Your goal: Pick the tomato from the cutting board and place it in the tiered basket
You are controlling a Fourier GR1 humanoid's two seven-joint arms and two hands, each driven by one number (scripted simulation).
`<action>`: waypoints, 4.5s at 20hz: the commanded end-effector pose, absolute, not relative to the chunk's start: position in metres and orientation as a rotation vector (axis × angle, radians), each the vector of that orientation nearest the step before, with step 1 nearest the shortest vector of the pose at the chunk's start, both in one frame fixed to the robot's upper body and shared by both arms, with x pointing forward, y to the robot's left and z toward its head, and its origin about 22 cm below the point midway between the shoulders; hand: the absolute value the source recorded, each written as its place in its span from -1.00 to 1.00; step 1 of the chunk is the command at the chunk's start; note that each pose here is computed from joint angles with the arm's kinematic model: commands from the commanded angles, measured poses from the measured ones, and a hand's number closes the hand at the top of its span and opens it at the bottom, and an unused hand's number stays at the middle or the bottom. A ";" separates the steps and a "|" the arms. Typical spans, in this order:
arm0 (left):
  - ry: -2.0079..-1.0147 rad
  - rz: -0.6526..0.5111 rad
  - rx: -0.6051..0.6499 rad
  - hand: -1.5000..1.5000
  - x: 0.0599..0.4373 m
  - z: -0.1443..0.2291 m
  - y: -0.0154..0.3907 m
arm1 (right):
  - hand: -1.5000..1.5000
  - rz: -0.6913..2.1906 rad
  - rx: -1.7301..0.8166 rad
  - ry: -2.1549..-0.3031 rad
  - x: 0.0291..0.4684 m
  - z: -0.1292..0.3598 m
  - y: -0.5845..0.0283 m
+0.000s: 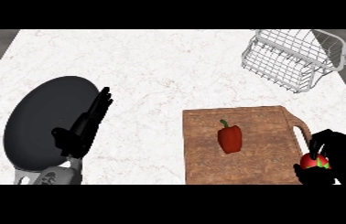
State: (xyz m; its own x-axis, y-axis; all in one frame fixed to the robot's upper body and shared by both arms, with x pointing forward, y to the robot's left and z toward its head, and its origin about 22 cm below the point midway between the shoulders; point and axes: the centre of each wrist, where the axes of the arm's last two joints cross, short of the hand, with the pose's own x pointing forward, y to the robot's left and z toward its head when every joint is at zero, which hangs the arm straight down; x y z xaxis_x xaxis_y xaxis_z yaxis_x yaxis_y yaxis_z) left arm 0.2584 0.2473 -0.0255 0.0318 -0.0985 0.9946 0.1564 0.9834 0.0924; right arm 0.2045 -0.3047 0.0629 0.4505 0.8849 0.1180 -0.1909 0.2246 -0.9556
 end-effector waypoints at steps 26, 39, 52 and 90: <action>-1.524 -0.253 -0.089 0.00 0.276 -0.034 0.239 | 1.00 0.217 -1.075 -1.310 0.273 0.321 -0.437; -1.546 -0.264 -0.084 0.00 0.271 -0.021 0.220 | 1.00 0.305 -0.970 -1.281 0.386 0.321 -0.368; -1.531 -0.250 -0.078 0.00 0.284 -0.020 0.226 | 1.00 0.276 -0.811 -1.298 0.451 0.272 -0.330; -1.528 -0.197 -0.054 0.00 0.262 -0.024 0.255 | -1.00 -0.686 -0.969 -1.464 0.265 0.287 -0.575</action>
State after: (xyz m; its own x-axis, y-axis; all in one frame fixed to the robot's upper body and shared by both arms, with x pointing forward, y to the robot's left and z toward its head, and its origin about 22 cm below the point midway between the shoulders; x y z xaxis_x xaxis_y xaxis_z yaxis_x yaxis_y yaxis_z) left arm 0.2610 0.2466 -0.0226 0.0320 -0.1005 0.9944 0.1640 0.9820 0.0939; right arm 0.3104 -0.5409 0.2910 0.0622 0.1555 0.9859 0.8558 0.5000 -0.1329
